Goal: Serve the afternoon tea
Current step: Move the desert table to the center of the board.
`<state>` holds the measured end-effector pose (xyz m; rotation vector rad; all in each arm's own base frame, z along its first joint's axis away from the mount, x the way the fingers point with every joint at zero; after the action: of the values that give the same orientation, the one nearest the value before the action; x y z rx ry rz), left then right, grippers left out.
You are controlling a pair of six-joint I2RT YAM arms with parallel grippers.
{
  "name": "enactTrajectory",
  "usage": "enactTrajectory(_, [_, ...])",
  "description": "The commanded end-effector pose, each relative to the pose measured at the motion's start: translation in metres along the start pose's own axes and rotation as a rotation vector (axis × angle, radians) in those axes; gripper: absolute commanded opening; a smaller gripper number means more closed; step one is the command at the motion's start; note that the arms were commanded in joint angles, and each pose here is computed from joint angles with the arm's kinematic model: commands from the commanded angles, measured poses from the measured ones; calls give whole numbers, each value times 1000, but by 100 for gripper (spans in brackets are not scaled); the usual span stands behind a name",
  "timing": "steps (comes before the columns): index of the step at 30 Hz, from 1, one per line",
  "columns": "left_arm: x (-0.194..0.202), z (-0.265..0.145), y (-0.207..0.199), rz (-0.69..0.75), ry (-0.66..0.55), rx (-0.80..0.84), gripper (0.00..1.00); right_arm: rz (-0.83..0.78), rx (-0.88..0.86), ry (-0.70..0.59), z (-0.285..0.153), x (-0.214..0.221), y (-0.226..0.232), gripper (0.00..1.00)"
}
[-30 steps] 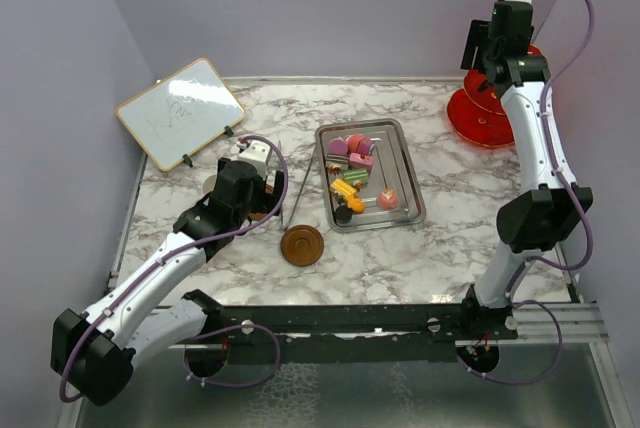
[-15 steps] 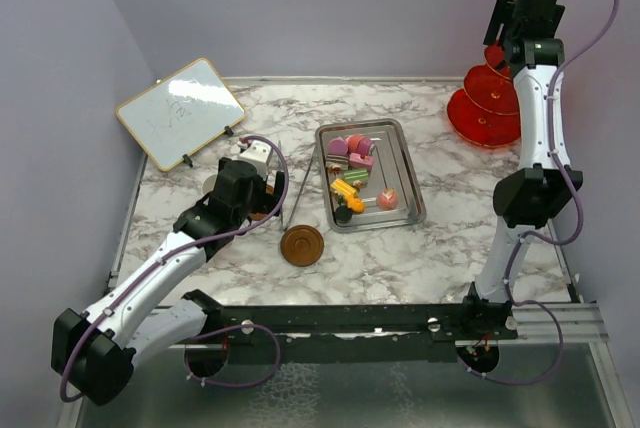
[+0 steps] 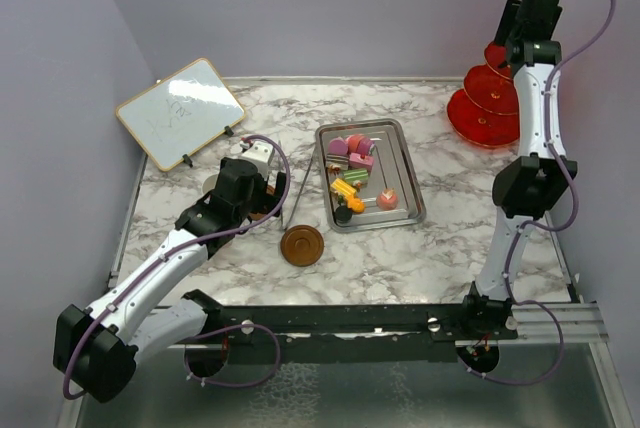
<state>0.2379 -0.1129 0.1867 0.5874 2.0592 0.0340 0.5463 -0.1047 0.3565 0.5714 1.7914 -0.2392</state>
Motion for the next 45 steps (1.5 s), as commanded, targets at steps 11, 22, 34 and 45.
enactTrajectory(11, [-7,-1,-2,3,-31,32,99,29,-55,-100,27,-15,4,32])
enactTrajectory(22, [-7,-2,-3,2,-36,39,99,42,-130,-50,-14,-24,4,1])
enactTrajectory(34, [-8,-5,-1,-12,-54,35,99,47,-403,207,-80,12,19,1])
enactTrajectory(45, [-7,-4,-3,-19,-51,43,99,25,-632,343,-118,53,32,1])
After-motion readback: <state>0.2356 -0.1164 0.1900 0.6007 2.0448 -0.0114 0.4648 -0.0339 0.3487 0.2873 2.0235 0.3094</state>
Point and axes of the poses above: each gripper's point midway between its finger pads, its own z axis out along the fingers, its own y axis along the line the jaws close on, x = y × z, the point moved 5 cm from there along -z, back along the fingers, and after that the axes turned 14 degrees about z, right-handed, at the moved point
